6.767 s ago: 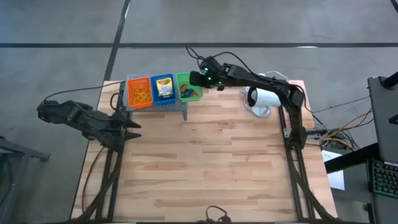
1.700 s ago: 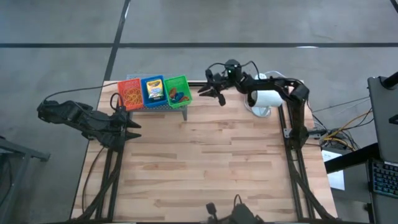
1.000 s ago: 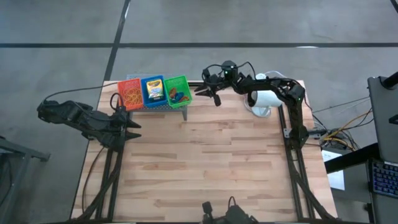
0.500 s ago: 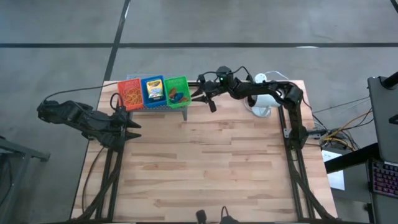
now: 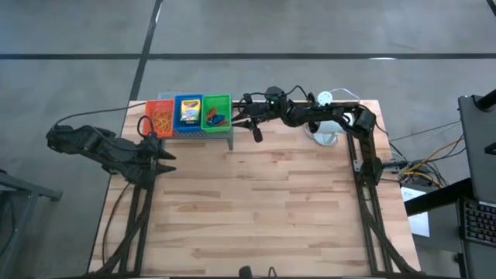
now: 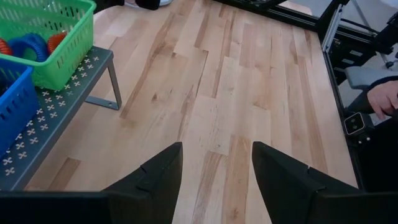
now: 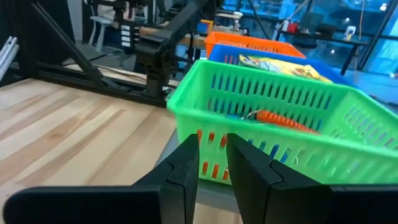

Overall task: Pick & Place Office Desk Supplies
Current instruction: Put the green bin filled with spring keychains on the shelf, then return to Home Position

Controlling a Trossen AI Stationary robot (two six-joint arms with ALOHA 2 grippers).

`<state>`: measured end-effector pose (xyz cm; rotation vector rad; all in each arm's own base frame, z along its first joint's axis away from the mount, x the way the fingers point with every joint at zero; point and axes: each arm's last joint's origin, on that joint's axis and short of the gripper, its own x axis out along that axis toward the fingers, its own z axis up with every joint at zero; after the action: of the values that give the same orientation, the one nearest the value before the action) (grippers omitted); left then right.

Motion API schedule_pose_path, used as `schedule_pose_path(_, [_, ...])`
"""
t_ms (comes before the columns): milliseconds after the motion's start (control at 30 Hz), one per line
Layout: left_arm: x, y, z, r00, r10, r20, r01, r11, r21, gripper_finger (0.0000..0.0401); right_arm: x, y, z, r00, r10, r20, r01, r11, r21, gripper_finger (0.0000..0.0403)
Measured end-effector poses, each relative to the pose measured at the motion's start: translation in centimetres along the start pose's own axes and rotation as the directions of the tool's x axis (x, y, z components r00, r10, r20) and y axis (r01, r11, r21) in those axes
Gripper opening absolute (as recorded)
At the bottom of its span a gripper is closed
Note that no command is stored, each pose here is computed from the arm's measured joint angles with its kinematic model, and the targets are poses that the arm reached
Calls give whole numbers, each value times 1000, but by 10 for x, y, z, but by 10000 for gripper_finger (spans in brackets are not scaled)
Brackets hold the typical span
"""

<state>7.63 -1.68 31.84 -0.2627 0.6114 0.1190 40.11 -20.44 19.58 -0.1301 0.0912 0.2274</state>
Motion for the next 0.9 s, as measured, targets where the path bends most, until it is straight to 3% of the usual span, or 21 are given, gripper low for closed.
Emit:
schedule_pose_path(667, [0, 0, 0, 1000, 0, 0, 0, 1000, 0, 200, -6, -1, -6, 999, 28, -35, -26, 998, 52, 80])
schedule_pose_path(900, [0, 0, 0, 1000, 0, 0, 0, 1000, 0, 200, -19, 4, 4, 999, -30, -35, 31, 999, 14, 80])
